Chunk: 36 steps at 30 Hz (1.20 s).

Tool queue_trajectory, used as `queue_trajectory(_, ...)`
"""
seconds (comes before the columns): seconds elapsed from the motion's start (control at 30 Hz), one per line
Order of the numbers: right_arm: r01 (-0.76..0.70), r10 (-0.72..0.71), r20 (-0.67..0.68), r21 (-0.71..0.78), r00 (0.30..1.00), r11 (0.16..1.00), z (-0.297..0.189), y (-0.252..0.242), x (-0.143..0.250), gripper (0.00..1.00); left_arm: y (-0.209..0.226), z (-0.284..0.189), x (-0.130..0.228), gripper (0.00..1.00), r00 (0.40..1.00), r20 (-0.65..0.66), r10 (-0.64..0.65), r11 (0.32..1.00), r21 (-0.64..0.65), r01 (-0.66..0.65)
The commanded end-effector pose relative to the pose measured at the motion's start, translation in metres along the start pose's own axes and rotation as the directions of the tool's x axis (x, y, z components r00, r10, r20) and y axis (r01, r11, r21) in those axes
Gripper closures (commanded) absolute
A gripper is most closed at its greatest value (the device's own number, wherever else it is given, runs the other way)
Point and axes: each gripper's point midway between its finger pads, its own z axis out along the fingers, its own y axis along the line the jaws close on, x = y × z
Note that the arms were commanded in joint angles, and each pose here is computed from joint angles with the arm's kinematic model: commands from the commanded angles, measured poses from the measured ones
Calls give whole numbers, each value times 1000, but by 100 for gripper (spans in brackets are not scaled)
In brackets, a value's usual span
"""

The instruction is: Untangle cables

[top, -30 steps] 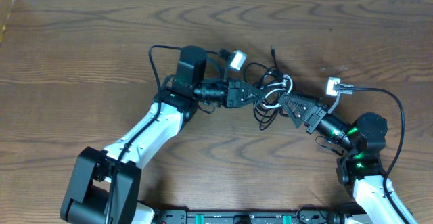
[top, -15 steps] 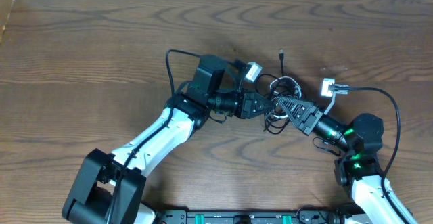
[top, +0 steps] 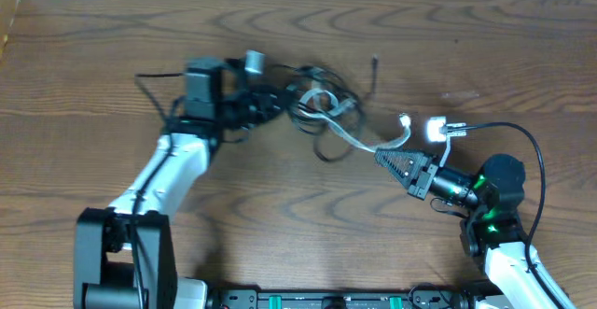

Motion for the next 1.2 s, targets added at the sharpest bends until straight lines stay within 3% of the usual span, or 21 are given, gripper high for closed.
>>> queue_trajectory(0.0, 17, -16, -26, 51, 1000, 999, -2, -14, 8, 99, 33, -32, -27, 92, 989, 112, -95, 992, -72, 103)
queue_trajectory(0.23, -149, 137, 61, 299, 989, 943, -16, -70, 12, 97, 58, -54, -20, 92, 967, 104, -232, 965, -104, 243)
queue_trajectory(0.43, -148, 139, 50, 289, 989, 946, -15, -68, 13, 76, 8, -45, 6, 92, 997, -68, -20, 991, 132, 29)
queue_trajectory(0.5, -148, 145, 30, 267, 989, 952, -14, -64, 16, 68, -13, -41, 21, 92, 989, -118, 93, 969, 239, -62)
queue_trajectory(0.6, -148, 152, -3, 233, 988, 961, -12, -57, 21, 61, -26, -32, 34, 92, 974, -149, 169, 951, 285, -121)
queue_trajectory(0.97, -70, 87, -111, 144, 990, 987, -4, -38, 38, 58, -52, -9, 65, 92, 932, -209, 295, 910, 358, -208)
queue_trajectory(1.07, 75, -76, -173, -14, 982, 997, 1, -9, 43, 64, -54, -7, 68, 92, 914, -194, 355, 888, 376, -265)
queue_trajectory(1.17, 208, -235, -174, -161, 956, 965, 0, 19, 41, 61, -57, -5, 72, 92, 887, -173, 429, 854, 397, -336)
